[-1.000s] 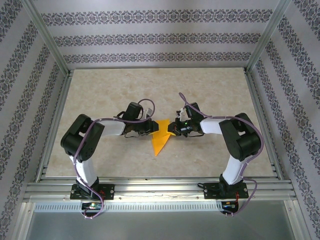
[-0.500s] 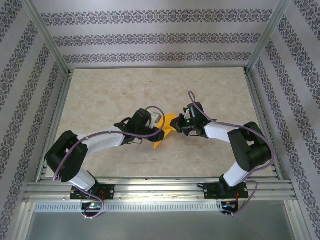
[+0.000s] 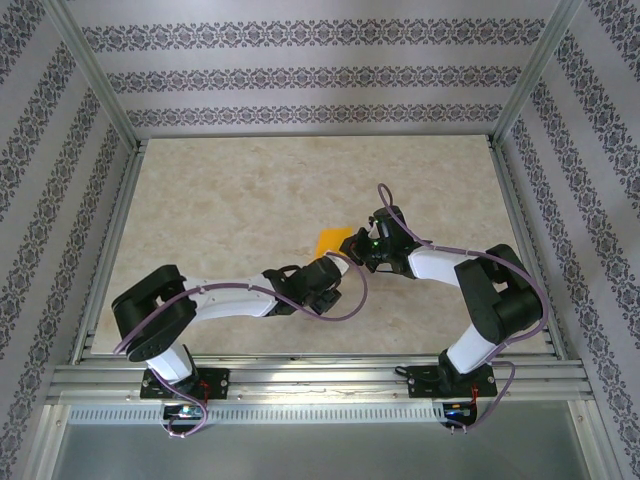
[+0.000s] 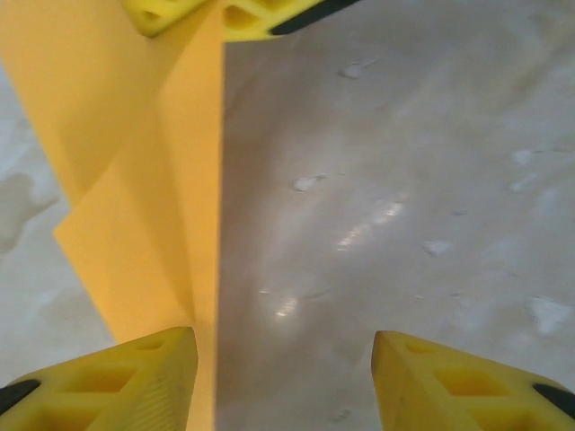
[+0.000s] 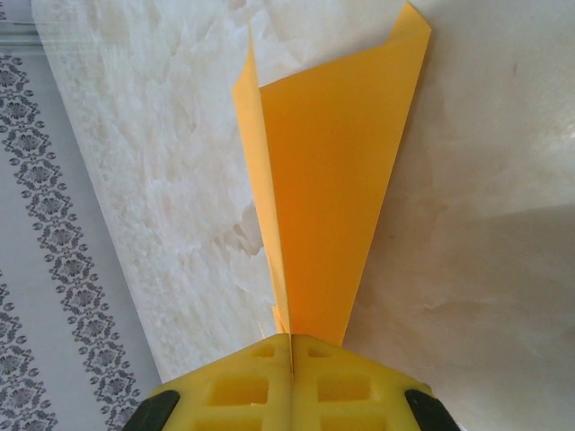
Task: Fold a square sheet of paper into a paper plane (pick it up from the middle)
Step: Fold the wing for the fifth time at the center of the table.
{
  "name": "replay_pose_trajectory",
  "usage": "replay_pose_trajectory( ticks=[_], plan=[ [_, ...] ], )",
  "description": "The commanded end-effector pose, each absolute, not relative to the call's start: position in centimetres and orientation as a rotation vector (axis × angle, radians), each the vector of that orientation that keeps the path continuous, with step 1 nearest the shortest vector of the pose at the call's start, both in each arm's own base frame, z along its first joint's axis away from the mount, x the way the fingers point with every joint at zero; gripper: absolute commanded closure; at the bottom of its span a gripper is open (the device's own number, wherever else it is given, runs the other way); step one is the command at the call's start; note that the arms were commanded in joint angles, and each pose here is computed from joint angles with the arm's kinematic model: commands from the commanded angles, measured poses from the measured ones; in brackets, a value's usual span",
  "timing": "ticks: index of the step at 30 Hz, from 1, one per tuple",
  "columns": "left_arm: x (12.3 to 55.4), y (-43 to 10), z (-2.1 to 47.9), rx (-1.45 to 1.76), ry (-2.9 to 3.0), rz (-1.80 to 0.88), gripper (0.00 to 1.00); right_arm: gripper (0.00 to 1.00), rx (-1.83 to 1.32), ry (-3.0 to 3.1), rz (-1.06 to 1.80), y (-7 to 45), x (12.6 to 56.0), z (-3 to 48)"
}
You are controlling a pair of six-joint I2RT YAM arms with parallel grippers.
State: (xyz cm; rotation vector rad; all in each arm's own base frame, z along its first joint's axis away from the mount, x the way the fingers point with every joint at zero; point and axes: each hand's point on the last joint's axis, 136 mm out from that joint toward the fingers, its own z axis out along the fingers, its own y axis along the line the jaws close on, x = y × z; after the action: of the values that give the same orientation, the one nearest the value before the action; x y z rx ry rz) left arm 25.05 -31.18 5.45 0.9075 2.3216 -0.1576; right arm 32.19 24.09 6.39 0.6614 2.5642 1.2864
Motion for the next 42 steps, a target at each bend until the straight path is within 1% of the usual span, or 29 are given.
replay_pose_trajectory(
  ticks=[1,7,19,25,28,38,41,42],
  plan=[
    [26.2,-30.3,5.7,0.955,2.256,0.063,0.45,0.99,0.659,2.536,1.305,24.5,32.3,7.1],
    [26.5,-30.6,4.9,1.007,2.227,0.173,0.48,0.99,0.652,2.538,1.319,24.7,32.2,7.0],
    [27.5,-29.7,4.6,0.986,2.210,0.320,0.63,0.99,0.652,2.534,1.329,24.8,32.1,7.1],
    [27.6,-29.7,4.9,0.976,2.199,0.330,0.70,0.99,0.653,2.533,1.335,24.8,32.1,7.2],
    [27.6,-29.9,5.1,0.972,2.198,0.315,0.75,0.99,0.652,2.533,1.334,24.9,32.1,7.1],
    [27.7,-30.2,5.8,0.940,2.189,0.288,0.78,0.99,0.656,2.540,1.335,24.9,32.0,6.9],
    [27.7,-30.0,5.7,0.935,2.191,0.295,0.84,0.99,0.656,2.537,1.336,24.9,32.0,6.9],
    [27.7,-29.9,5.7,0.933,2.191,0.300,0.85,0.99,0.655,2.537,1.335,24.9,32.0,6.9]
  ],
)
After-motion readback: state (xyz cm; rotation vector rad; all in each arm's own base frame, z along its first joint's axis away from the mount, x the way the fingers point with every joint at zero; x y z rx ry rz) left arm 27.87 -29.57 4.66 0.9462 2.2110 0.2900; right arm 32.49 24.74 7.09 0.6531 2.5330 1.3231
